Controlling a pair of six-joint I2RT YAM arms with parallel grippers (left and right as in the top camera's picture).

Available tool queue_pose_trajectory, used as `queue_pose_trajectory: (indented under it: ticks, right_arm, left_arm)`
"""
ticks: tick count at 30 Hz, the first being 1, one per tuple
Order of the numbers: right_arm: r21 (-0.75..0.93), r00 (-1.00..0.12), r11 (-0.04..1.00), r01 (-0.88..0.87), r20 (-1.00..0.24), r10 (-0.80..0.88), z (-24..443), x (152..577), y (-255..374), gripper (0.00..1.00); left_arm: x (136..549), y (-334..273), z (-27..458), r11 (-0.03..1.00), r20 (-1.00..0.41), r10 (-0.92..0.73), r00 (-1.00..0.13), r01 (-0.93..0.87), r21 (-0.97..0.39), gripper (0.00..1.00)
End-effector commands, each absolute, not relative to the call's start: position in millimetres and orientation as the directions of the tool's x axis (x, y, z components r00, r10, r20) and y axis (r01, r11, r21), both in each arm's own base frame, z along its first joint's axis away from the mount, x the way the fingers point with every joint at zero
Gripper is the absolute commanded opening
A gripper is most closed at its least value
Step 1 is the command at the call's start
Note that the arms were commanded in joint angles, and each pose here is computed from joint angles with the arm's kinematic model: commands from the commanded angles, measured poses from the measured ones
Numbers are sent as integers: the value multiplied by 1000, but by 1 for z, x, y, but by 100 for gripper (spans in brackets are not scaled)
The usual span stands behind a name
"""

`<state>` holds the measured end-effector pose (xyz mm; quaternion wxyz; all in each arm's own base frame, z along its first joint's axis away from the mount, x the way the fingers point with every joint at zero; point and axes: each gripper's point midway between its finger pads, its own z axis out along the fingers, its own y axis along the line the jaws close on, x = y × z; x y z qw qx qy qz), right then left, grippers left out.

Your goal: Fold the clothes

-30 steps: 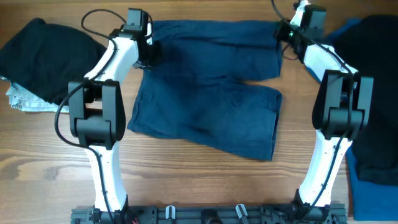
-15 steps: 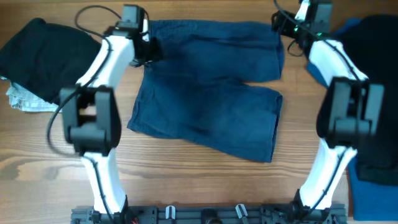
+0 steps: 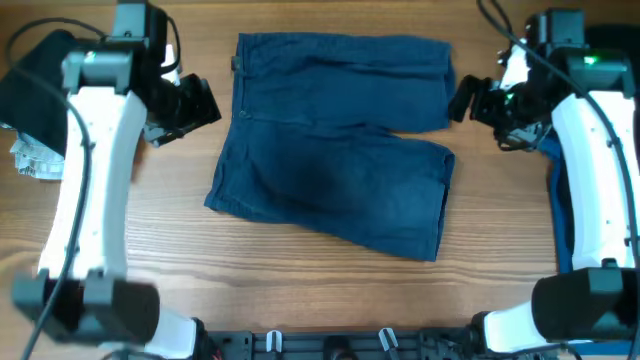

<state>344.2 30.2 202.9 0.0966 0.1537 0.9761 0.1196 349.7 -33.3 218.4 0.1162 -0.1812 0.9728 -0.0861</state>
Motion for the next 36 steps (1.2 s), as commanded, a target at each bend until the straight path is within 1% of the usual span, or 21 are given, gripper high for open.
queue_pose_trajectory:
  ticks: [1, 3, 5, 6, 7, 9, 11, 13, 18, 23, 25, 28, 30, 31, 32, 33, 34, 36]
  right_arm:
    - [249, -959, 934, 258, -50, 278, 182, 316, 71, 100]
    - [209, -970, 947, 244, 48, 239, 155, 290, 89, 100]
    - [136, -957, 952, 275, 135, 258, 122, 264, 95, 100]
    - [83, -936, 944, 318, 184, 300, 102, 248, 89, 100]
    - [66, -926, 942, 329, 219, 308, 91, 236, 88, 100]
    - [68, -913, 939, 338, 266, 309, 74, 222, 89, 100]
    - [51, -894, 928, 370, 290, 341, 56, 210, 88, 100]
    - [35, -882, 922, 386, 306, 358, 48, 203, 86, 100]
    - [65, -863, 902, 427, 328, 385, 20, 189, 91, 100]
    - [65, -858, 901, 429, 342, 384, 9, 180, 90, 100]
    - [69, -856, 896, 440, 336, 394, -3, 175, 89, 100]
    - [125, -861, 885, 448, 329, 389, -8, 179, 97, 100]
    - [123, -861, 886, 446, 329, 388, -8, 179, 97, 98]
    - [124, -862, 887, 444, 328, 385, -8, 179, 97, 94]
    - [126, -865, 890, 438, 328, 379, -8, 179, 97, 88]
    - [131, -872, 896, 424, 326, 365, -8, 179, 97, 81]
    - [132, -875, 900, 415, 328, 355, -8, 178, 97, 76]
    - [134, -880, 906, 403, 329, 342, -8, 177, 96, 61]
  left_arm:
    - [312, -31, 230, 901, -219, -417, -882, -371, -223, 72]
    - [287, -32, 207, 901, -160, -415, -895, -381, -207, 76]
    - [274, -32, 171, 901, -101, -415, -904, -393, -185, 90]
    - [274, -34, 145, 900, -81, -413, -907, -394, -185, 95]
    - [274, -36, 128, 898, -72, -413, -908, -393, -197, 95]
    - [275, -39, 110, 896, -69, -412, -909, -390, -212, 95]
    - [275, -40, 93, 895, -77, -411, -908, -387, -220, 97]
    - [273, -40, 86, 895, -71, -411, -909, -388, -220, 100]
    - [273, -40, 72, 895, -75, -411, -908, -387, -222, 100]
    - [278, -40, 73, 895, -93, -412, -907, -383, -231, 100]
    - [276, -40, 66, 894, -93, -412, -906, -383, -231, 100]
    - [278, -40, 59, 881, -102, -439, -893, -406, -242, 96]
    - [280, -40, 59, 881, -109, -439, -892, -404, -246, 92]
    - [280, -40, 59, 881, -110, -439, -892, -404, -246, 85]
    - [281, -40, 58, 881, -112, -439, -891, -403, -247, 76]
    - [282, -40, 58, 880, -111, -442, -890, -406, -247, 71]
    - [284, -40, 54, 873, -103, -455, -885, -420, -247, 66]
    - [288, -41, 47, 873, -99, -456, -885, -422, -245, 65]
